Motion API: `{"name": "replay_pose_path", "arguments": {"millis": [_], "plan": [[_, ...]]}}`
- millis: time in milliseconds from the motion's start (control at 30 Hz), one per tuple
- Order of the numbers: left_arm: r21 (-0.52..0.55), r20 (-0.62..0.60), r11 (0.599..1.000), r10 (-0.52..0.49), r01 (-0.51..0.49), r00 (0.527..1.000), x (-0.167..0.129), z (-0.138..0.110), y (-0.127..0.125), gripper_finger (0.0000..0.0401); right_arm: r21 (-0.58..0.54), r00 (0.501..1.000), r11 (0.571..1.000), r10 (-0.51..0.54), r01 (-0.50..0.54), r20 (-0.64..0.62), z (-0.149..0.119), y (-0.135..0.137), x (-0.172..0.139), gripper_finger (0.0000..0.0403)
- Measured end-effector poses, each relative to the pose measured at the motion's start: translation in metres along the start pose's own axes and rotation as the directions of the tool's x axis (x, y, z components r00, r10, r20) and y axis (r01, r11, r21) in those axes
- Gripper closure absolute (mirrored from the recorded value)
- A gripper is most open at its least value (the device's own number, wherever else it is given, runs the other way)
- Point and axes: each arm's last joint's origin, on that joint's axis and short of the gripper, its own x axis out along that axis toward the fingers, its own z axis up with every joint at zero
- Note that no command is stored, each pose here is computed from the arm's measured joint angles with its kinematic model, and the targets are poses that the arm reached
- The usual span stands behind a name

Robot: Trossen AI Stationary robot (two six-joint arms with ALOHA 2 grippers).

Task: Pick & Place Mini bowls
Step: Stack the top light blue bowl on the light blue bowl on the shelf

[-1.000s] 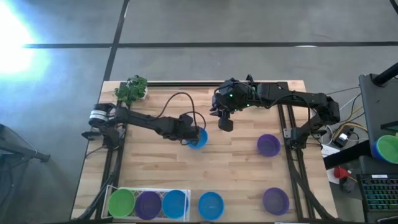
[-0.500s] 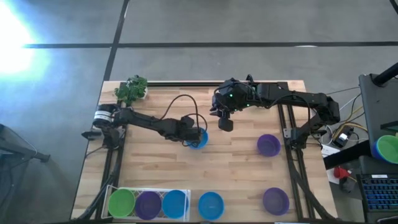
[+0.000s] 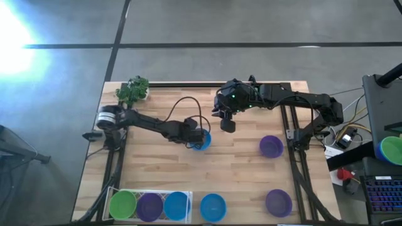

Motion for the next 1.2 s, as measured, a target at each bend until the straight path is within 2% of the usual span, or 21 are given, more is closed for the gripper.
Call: {"name": "replay_pose_path", "arguments": {"millis": [167,333,667,833,1033,1200], "plan": [[0.009,0.005,1.000,-0.007,0.007,1.000,0.001,0.000,-0.001,0.0361,0.001,1.000,1.000,0.000,0.000,-0.001,0.000,0.000,0.000,0.0329],[0.010,0.010,1.000,-0.014,0.014,1.000,0.000,0.001,-0.002,0.0394,0.003,1.000,1.000,0.000,0.000,-0.001,0.000,0.000,0.000,0.0335],[0.063,0.032,0.998,-0.014,0.012,0.999,-0.009,0.003,0.000,0.0400,0.004,1.000,1.000,0.000,0.000,-0.001,0.000,0.000,0.000,0.0325],[0.103,0.039,0.995,-0.013,0.009,0.999,-0.026,0.002,0.005,0.0401,0.009,1.000,1.000,0.000,0.000,-0.003,0.000,0.000,0.000,0.0332],[0.127,0.081,0.992,0.011,-0.021,0.997,-0.061,0.000,0.019,0.0401,0.011,1.000,1.000,0.000,0.000,-0.003,0.000,0.000,0.000,0.0332],[0.156,0.095,0.988,-0.032,0.017,0.995,-0.095,-0.006,0.030,0.0401,0.011,1.000,1.000,0.000,0.000,-0.004,0.000,0.000,0.000,0.0326]]}}
